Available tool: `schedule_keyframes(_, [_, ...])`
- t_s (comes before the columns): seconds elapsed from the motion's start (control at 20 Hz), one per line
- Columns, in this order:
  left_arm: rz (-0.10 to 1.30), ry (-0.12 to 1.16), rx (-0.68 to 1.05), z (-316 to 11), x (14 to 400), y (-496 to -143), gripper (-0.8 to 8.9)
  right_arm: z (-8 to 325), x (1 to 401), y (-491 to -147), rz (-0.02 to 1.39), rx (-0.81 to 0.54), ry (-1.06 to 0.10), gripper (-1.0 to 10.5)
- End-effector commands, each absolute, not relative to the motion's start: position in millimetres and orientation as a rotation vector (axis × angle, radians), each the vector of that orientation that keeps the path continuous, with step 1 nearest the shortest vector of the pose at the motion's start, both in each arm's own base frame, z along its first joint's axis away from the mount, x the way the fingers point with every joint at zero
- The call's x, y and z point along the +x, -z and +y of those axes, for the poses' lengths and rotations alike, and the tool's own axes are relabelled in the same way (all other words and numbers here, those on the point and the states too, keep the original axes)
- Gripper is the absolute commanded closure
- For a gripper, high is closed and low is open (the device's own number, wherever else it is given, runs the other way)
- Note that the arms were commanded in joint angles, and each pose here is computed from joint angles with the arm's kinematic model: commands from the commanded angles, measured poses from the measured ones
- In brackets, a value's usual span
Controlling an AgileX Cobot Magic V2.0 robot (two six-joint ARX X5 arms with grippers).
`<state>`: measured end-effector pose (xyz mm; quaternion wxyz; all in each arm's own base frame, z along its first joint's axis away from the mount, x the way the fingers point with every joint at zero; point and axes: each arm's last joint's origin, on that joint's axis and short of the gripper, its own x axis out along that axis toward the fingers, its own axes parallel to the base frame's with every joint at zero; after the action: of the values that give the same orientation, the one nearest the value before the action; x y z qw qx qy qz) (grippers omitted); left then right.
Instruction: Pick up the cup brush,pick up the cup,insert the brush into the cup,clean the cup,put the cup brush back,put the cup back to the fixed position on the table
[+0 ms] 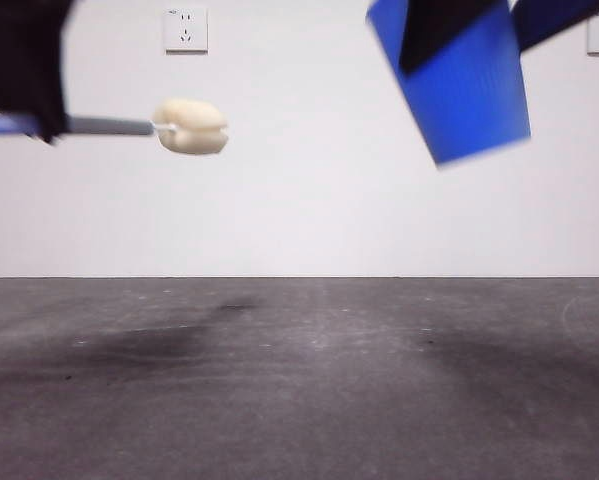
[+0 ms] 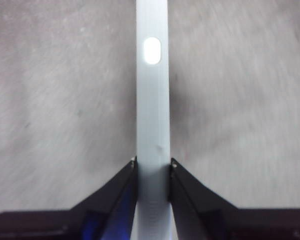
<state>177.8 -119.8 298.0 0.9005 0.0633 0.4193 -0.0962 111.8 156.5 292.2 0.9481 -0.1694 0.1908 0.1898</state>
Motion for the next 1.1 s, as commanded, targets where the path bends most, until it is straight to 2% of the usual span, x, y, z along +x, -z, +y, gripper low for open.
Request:
schedule_keyframes(0.05, [0.900, 0.183, 0.071, -132, 197, -279, 8.22, 145, 105, -308, 0.331, -0.206, -0.383, 9.6])
schedule_keyframes(0.3, [0.984, 0.151, 0.024, -160, 233, -233, 8.22, 123, 92, -326, 0.248, -0.113, -0.392, 9.6])
schedule_keyframes(0.55, [1.011, 0.144, -0.015, -176, 255, -200, 8.22, 117, 89, -328, 0.238, -0.102, -0.394, 9.6])
schedule_keyframes(0.9, [1.002, 0.177, -0.005, -196, 265, -171, 8.22, 119, 89, -327, 0.246, -0.109, -0.392, 9.6])
schedule_keyframes(1.1, [1.045, 0.140, -0.018, -199, 268, -153, 8.22, 119, 89, -326, 0.251, -0.105, -0.391, 9.6])
